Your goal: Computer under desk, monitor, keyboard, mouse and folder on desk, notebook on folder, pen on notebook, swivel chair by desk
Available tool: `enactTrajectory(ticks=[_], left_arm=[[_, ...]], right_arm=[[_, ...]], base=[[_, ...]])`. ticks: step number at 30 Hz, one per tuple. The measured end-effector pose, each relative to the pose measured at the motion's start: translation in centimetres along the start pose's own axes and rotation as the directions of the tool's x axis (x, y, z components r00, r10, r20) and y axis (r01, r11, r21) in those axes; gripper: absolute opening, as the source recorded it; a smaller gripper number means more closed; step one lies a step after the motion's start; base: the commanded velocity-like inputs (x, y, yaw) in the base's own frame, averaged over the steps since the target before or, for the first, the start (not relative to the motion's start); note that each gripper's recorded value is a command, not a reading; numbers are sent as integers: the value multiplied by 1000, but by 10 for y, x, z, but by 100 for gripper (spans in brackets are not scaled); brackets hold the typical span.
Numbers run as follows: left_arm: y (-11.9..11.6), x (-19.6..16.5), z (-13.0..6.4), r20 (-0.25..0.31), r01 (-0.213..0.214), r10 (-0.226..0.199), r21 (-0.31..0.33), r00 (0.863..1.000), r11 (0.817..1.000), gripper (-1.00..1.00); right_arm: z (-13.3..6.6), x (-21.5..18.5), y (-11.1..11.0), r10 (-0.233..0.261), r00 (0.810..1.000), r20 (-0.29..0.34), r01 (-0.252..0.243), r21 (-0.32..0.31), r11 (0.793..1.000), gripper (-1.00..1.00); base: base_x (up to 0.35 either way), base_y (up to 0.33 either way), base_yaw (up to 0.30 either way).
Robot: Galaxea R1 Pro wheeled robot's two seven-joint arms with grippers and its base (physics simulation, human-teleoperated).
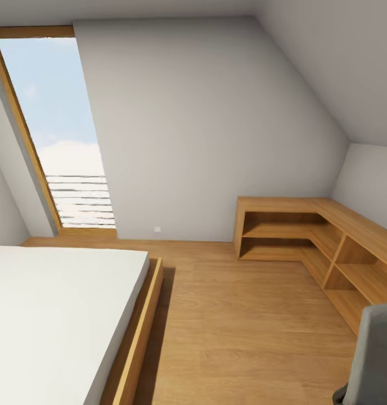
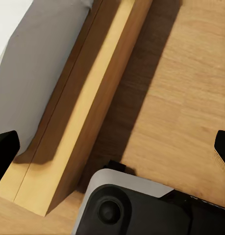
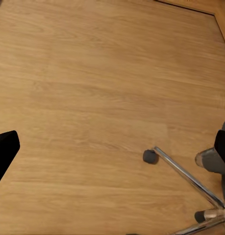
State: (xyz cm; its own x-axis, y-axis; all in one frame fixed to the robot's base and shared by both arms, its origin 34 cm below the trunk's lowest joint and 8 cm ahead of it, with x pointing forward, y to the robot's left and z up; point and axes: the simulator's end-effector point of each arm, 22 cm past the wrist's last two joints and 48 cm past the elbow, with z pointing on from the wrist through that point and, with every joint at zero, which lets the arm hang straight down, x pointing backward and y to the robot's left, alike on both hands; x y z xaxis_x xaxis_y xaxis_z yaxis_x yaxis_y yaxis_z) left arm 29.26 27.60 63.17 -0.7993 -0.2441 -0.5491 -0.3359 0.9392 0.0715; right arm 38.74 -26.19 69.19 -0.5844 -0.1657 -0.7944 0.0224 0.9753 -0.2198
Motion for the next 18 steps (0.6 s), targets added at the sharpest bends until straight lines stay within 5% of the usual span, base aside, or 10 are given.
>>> enactTrajectory(ticks=[18], left_arm=[[-1, 0, 0, 0, 0, 0, 1, 1000, 1000, 100]], right_arm=[[0, 0, 0, 0, 1000, -1, 0, 0, 1000, 100]], base=[[318, 0, 0]])
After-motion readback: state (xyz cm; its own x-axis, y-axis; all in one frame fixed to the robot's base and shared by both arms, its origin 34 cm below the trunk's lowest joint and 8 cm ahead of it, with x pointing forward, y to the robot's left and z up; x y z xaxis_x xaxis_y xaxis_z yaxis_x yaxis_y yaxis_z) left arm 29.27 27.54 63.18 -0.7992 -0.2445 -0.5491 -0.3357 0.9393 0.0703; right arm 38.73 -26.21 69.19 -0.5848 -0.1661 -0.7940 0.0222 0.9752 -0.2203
